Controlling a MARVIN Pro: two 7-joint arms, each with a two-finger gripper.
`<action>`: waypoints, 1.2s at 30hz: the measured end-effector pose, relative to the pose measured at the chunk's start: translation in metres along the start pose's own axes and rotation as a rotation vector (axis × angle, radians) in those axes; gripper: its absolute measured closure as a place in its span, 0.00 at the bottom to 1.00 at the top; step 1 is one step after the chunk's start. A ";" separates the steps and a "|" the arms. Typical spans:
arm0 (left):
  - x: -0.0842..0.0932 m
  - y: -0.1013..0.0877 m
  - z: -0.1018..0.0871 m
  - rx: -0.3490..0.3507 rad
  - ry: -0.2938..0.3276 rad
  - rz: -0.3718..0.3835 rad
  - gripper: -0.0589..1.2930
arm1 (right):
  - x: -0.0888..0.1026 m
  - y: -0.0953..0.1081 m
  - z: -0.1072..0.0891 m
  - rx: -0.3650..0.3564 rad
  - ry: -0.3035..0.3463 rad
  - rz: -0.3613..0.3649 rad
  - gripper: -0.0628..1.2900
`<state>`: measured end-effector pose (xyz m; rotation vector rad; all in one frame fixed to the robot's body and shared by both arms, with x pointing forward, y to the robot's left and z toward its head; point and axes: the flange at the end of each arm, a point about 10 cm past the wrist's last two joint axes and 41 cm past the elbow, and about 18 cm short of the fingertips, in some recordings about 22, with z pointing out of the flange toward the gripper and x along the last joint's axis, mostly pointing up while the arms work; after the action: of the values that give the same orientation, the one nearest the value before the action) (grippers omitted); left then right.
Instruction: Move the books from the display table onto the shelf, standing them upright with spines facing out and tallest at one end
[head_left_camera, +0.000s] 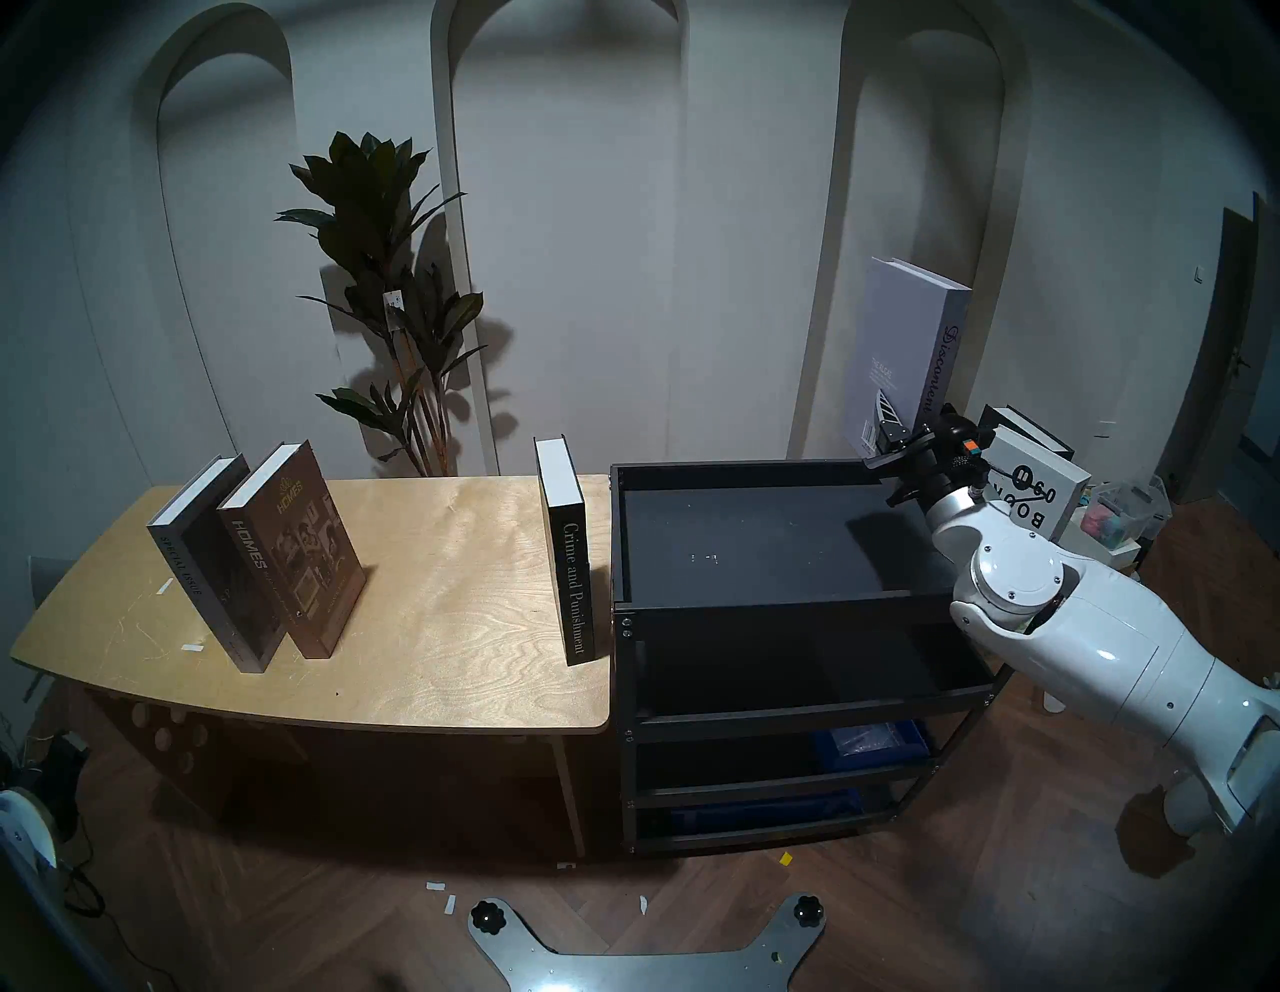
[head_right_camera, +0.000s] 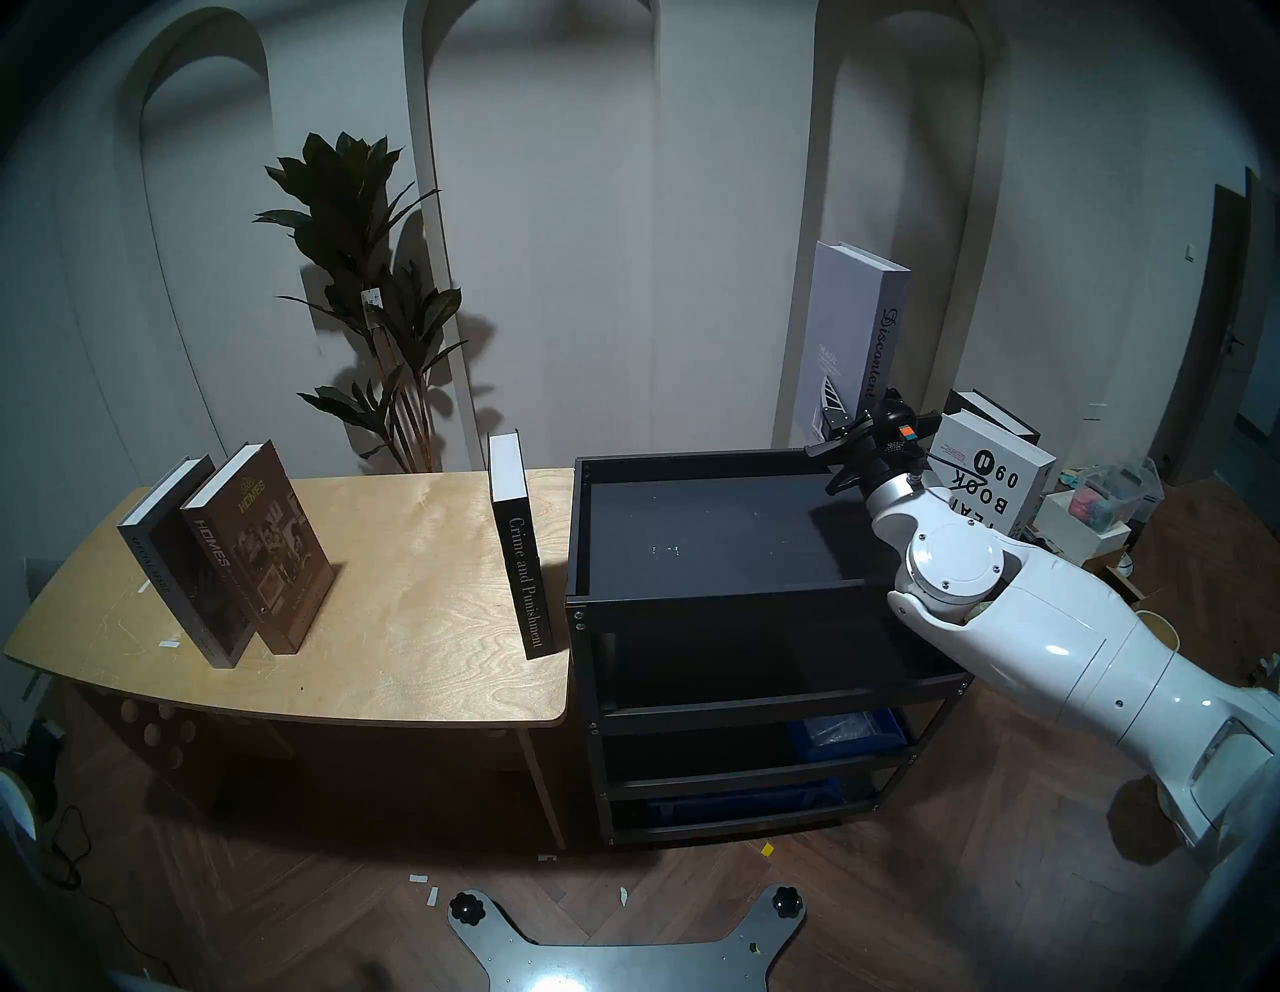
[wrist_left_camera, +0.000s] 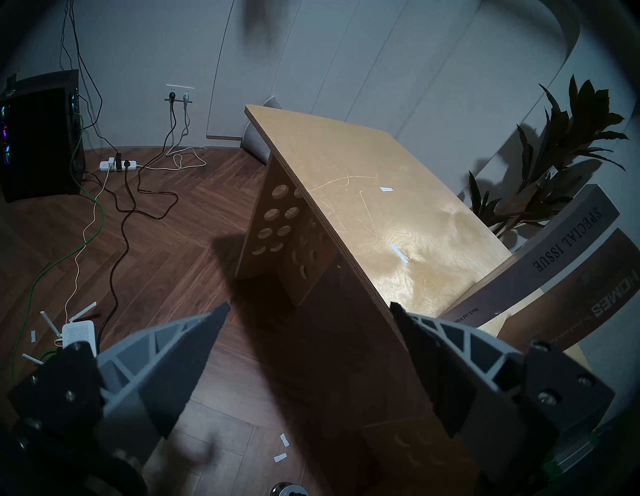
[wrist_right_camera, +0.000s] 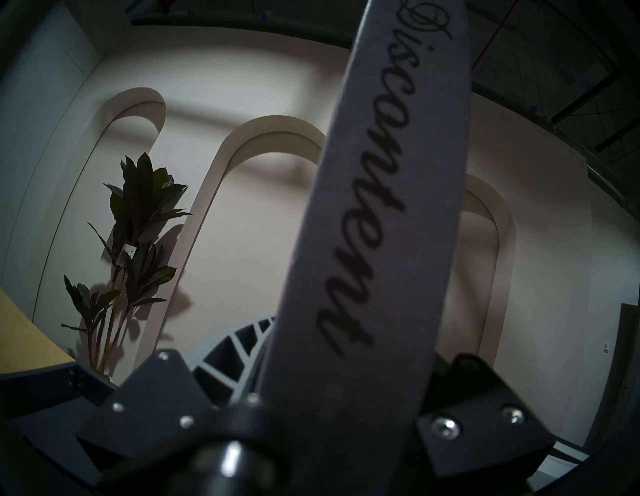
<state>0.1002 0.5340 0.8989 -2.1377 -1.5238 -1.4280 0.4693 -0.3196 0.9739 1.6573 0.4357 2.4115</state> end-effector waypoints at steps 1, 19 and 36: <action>0.000 0.000 0.000 -0.001 0.000 0.001 0.01 | 0.000 0.001 0.000 0.001 -0.003 -0.002 0.57; -0.011 0.011 -0.008 -0.067 -0.027 0.033 0.01 | -0.031 0.051 -0.042 0.084 -0.210 -0.131 0.57; -0.022 0.020 -0.022 -0.154 -0.032 0.077 0.01 | -0.028 0.035 -0.074 0.133 -0.258 0.039 0.57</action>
<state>0.1018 0.4970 0.9013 -2.2899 -1.3667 -1.5382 0.4108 -0.3710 0.9363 2.0176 0.5344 2.1935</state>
